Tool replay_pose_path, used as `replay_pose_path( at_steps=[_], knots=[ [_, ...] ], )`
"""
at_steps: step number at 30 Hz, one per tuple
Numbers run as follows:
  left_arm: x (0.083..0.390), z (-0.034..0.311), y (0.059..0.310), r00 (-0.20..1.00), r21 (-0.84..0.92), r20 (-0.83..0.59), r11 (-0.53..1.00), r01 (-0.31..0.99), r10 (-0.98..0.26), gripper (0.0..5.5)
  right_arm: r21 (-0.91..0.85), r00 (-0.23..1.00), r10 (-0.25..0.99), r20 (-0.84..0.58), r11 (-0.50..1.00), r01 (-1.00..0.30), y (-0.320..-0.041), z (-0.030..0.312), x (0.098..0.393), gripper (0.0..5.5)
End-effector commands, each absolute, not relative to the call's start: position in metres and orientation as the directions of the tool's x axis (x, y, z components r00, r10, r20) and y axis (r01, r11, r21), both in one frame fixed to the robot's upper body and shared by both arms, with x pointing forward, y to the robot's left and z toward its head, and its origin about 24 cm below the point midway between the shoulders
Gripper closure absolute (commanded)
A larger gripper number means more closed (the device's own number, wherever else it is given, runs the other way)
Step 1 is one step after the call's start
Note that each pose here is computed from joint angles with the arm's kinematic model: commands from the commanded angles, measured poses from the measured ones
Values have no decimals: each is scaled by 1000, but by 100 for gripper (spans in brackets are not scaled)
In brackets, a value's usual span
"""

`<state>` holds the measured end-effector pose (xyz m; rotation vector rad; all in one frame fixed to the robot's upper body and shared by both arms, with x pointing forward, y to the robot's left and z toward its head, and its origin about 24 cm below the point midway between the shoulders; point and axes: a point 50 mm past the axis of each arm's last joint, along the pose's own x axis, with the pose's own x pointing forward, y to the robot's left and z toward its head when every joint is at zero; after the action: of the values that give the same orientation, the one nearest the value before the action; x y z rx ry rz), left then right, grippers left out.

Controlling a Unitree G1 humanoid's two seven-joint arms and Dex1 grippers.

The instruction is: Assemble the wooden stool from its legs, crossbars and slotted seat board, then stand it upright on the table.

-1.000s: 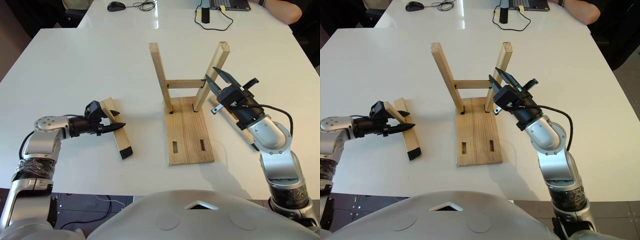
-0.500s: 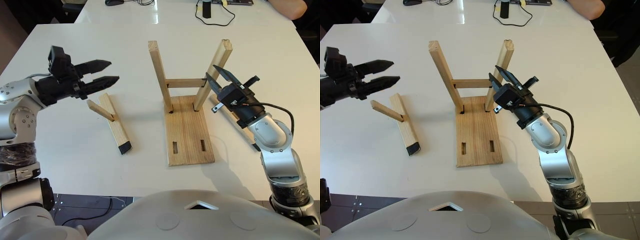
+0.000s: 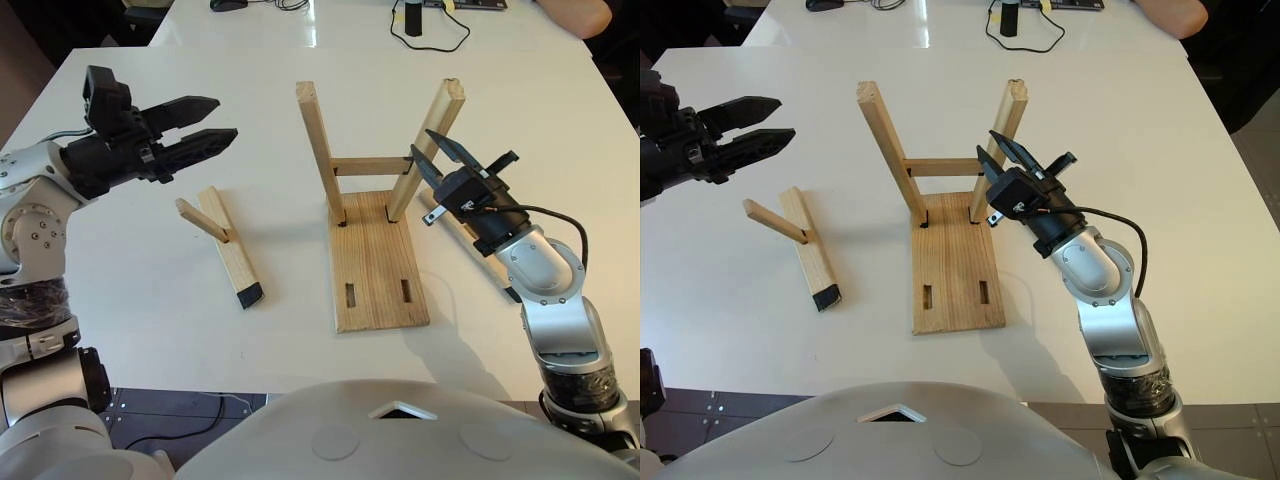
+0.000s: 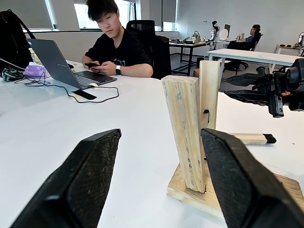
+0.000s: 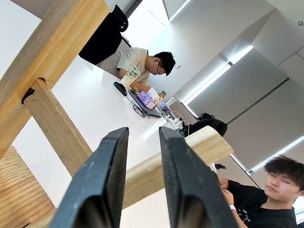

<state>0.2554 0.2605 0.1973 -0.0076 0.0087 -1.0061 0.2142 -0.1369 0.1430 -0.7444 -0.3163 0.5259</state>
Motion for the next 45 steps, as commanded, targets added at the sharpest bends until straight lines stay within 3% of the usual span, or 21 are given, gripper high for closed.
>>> replay_pose_path(
  at_steps=[1, 6, 11, 13, 16, 23, 26, 29, 33, 39, 45],
  knots=[
    [251, 204, 261, 541, -7, 16, 540, 841, -841, 239, -719, 819, 568, 84, 603, -345, -139, 146, 213, 436],
    [243, 183, 263, 554, -53, -30, 555, 830, -832, 239, -718, 813, 578, 69, 595, -362, -139, 146, 212, 436],
    [225, 93, 272, 586, -232, -216, 624, 746, -781, 239, -711, 810, 585, 43, 587, -387, -141, 142, 212, 436],
    [223, 71, 266, 587, -268, -231, 631, 728, -776, 239, -711, 804, 594, 32, 579, -399, -141, 141, 213, 436],
    [233, 91, 254, 593, -262, -113, 599, 756, -797, 239, -713, 799, 601, 27, 571, -406, -141, 142, 214, 436],
    [249, 174, 263, 595, -109, 64, 587, 802, -801, 239, -712, 806, 590, 37, 582, -394, -140, 141, 213, 436],
    [246, 202, 246, 512, 3, 62, 513, 859, -857, 239, -709, 814, 579, 49, 594, -380, -140, 141, 213, 436],
    [229, 201, 221, 384, 69, -60, 380, 923, -922, 239, -708, 818, 572, 61, 602, -368, -139, 142, 213, 436],
    [203, 168, 208, 277, 51, -281, 274, 960, -919, 239, -707, 825, 560, 73, 613, -353, -139, 143, 212, 436],
    [179, 110, 228, 205, 46, -570, 218, 975, -796, 239, -703, 831, 551, 76, 620, -347, -137, 141, 211, 436],
    [178, 85, 251, 195, 53, -666, 215, 975, -720, 239, -703, 834, 546, 81, 624, -340, -136, 139, 212, 436]
  ],
)
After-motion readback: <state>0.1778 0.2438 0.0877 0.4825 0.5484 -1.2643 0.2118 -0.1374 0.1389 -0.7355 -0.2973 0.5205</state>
